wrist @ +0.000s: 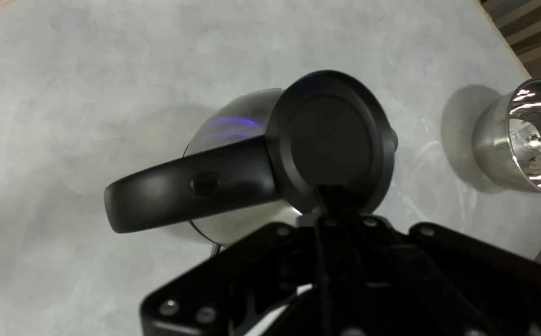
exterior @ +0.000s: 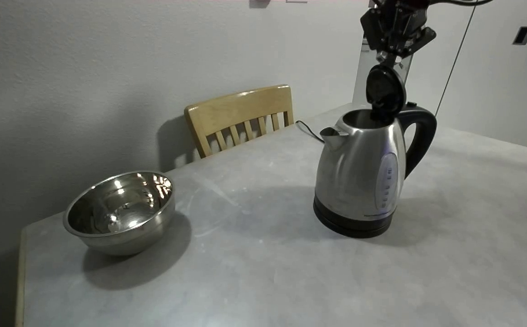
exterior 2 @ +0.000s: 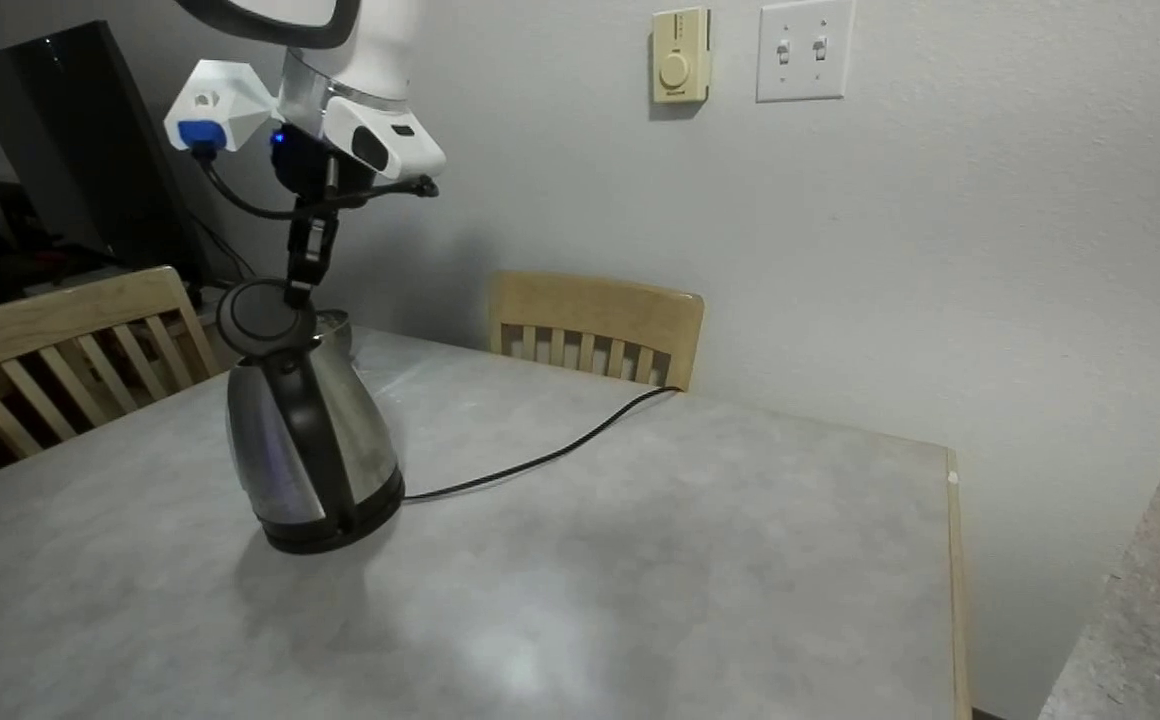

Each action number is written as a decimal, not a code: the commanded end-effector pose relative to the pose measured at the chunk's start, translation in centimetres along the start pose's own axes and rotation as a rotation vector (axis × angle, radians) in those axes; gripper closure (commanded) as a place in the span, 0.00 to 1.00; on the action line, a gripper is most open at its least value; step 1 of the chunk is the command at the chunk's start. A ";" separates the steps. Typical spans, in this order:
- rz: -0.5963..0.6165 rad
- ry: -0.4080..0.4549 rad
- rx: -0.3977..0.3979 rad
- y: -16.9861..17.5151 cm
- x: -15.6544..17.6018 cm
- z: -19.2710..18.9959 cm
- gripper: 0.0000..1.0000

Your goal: Close the kettle

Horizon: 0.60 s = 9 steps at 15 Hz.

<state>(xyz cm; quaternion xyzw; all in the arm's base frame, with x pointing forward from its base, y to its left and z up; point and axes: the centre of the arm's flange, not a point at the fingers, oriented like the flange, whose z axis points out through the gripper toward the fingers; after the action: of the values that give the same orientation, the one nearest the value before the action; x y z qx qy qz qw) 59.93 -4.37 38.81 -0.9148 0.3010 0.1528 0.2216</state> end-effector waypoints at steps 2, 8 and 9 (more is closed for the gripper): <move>0.039 -0.036 0.042 0.9 -1.6 2.1 1.00; 0.027 -0.092 0.047 -0.5 -1.3 3.5 1.00; 0.026 -0.097 0.042 -0.9 -0.7 3.8 1.00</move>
<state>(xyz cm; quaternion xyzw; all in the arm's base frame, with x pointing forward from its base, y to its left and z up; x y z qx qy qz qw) 58.96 -2.09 36.69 -0.9020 0.3044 0.1832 0.2454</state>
